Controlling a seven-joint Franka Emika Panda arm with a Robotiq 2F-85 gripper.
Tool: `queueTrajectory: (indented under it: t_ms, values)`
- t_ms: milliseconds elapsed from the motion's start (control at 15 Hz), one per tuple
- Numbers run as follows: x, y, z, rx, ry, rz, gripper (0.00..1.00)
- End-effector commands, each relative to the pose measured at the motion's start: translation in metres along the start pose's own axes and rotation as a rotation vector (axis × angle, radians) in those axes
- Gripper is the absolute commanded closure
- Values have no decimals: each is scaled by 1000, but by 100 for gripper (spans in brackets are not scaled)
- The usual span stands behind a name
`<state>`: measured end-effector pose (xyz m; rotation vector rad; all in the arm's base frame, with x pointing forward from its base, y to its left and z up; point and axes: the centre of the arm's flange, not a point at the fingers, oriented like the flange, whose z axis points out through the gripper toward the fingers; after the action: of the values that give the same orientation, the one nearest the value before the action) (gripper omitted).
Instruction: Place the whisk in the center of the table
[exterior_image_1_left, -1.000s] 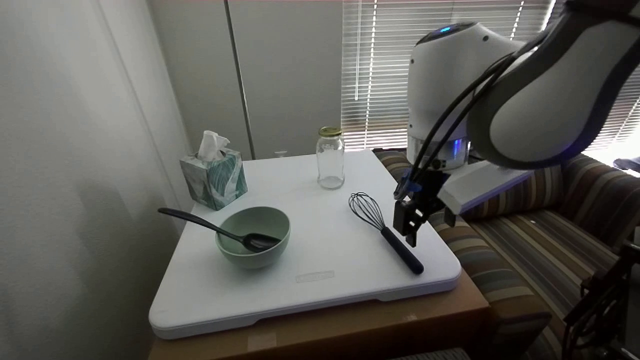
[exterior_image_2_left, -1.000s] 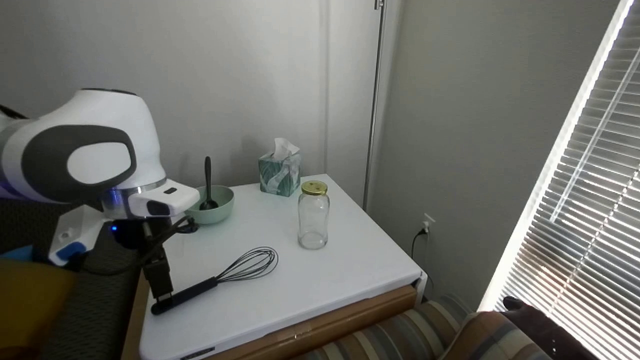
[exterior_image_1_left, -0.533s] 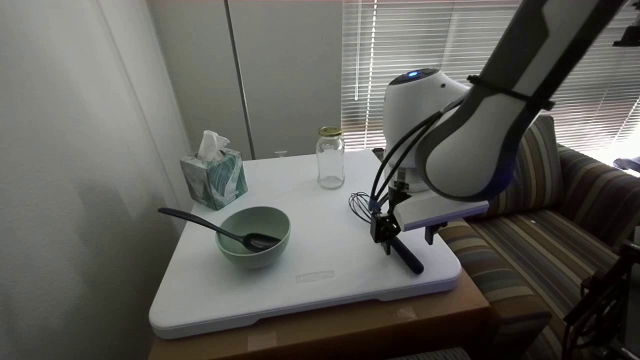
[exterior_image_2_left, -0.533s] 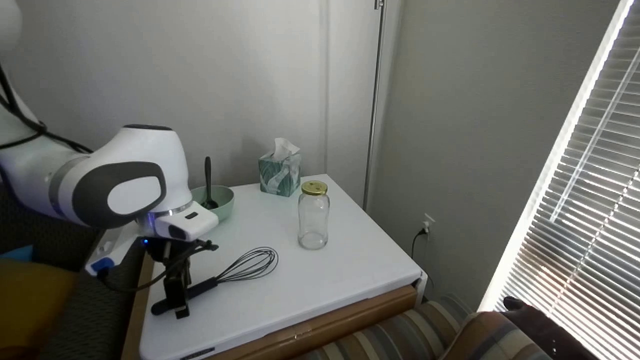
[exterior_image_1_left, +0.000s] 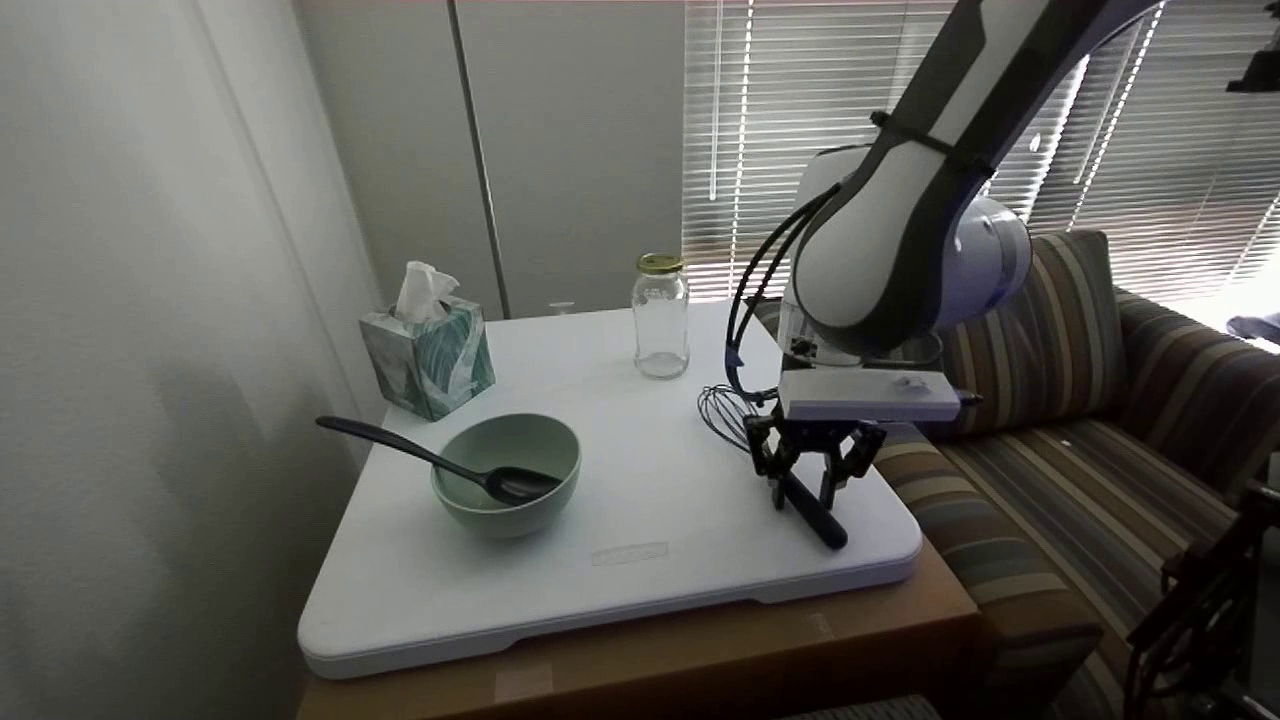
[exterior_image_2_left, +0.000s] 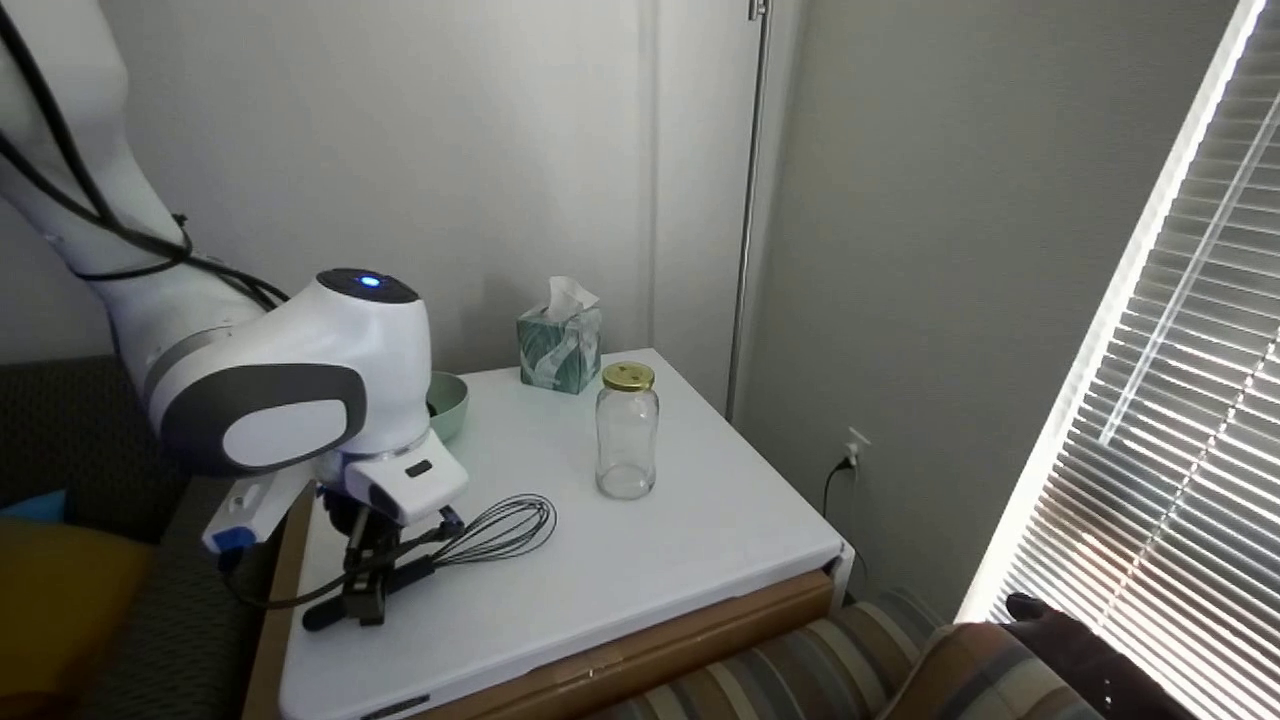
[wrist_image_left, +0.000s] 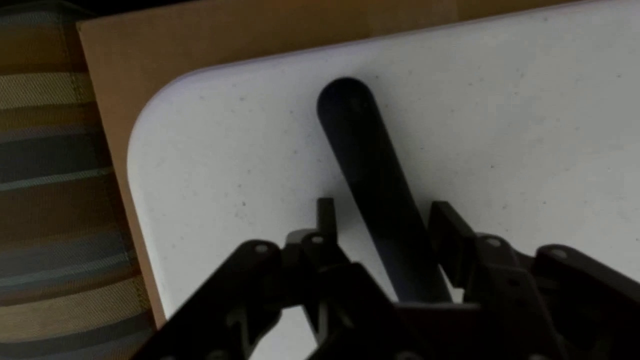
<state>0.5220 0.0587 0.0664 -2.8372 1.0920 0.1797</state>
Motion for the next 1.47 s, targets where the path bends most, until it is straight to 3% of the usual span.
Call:
queueTrajectory:
  t_ms: [0,200,733,1133,1400]
  values:
    - [5,7,4,10,0,-89,80]
    - [2,3,-1,-37,27,-244,97]
    - [-10,-24,-17,-197,68,-640,94]
    - [20,-51,-47,-383,148,-902,94]
    - [37,-82,-59,-393,241,-1000,94]
